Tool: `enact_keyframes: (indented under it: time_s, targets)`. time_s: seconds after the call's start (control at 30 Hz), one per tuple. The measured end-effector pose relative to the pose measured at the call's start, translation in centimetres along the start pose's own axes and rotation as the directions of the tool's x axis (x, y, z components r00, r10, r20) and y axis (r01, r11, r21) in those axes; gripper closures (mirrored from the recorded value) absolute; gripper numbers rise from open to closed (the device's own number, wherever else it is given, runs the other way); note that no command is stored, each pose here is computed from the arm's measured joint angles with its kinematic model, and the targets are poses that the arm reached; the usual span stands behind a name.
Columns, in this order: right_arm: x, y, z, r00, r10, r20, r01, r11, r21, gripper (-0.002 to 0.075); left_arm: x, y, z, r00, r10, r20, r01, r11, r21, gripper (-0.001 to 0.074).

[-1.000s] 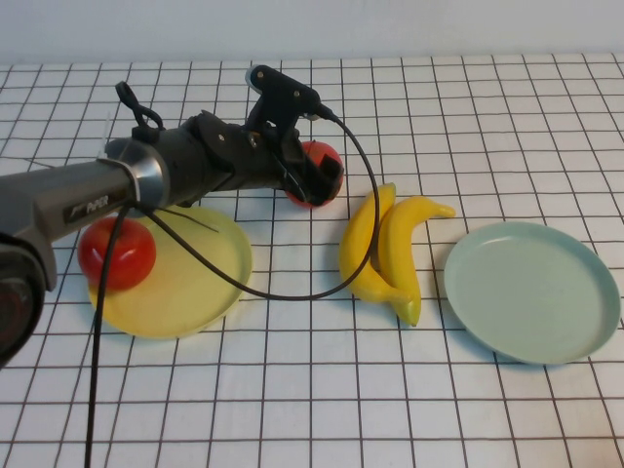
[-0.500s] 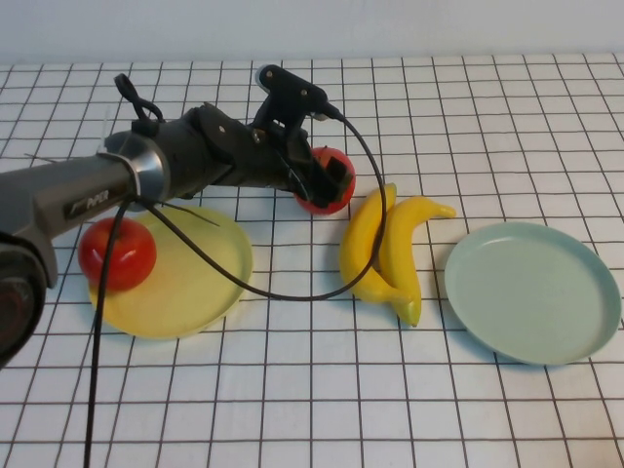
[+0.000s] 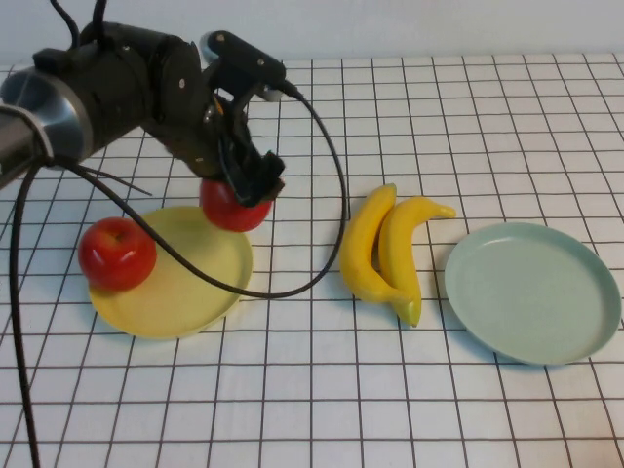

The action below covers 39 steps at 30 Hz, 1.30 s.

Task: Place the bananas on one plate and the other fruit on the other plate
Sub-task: Put one type of fruit in the left plate

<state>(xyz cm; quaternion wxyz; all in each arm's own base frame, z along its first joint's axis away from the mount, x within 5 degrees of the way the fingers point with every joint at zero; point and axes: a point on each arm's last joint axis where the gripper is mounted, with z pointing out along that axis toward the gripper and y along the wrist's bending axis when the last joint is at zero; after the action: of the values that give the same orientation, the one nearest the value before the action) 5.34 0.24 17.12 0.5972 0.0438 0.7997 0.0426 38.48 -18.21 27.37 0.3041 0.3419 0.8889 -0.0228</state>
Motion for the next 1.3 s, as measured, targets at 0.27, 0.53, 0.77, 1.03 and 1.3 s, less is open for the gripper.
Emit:
enact_keyframes:
  time_s: [0.27, 0.53, 0.77, 1.03, 1.3]
  targets:
    - [0.0, 0.0, 0.0, 1.000, 0.000, 0.000, 0.000, 1.000, 0.000, 0.0743, 3.3, 2.1, -0.2, 0.970, -0.089, -0.228, 0.070, 0.994, -0.089, 0.0154]
    - [0.0, 0.0, 0.0, 1.000, 0.000, 0.000, 0.000, 1.000, 0.000, 0.0743, 5.1, 2.1, 1.5, 0.966, -0.164, -0.201, 0.157, 0.986, -0.050, 0.0154]
    - [0.0, 0.0, 0.0, 1.000, 0.000, 0.000, 0.000, 1.000, 0.000, 0.0743, 5.4, 2.4, 1.7, 0.963, -0.186, -0.197, 0.180, 0.983, -0.046, 0.0152]
    - [0.0, 0.0, 0.0, 1.000, 0.000, 0.000, 0.000, 1.000, 0.000, 0.0743, 5.4, 2.2, 1.7, 0.959, -0.207, -0.193, 0.205, 0.978, -0.029, 0.0067]
    - [0.0, 0.0, 0.0, 1.000, 0.000, 0.000, 0.000, 1.000, 0.000, 0.0743, 4.8, 2.3, 0.8, 0.958, -0.201, -0.203, 0.202, 0.979, -0.019, 0.0066]
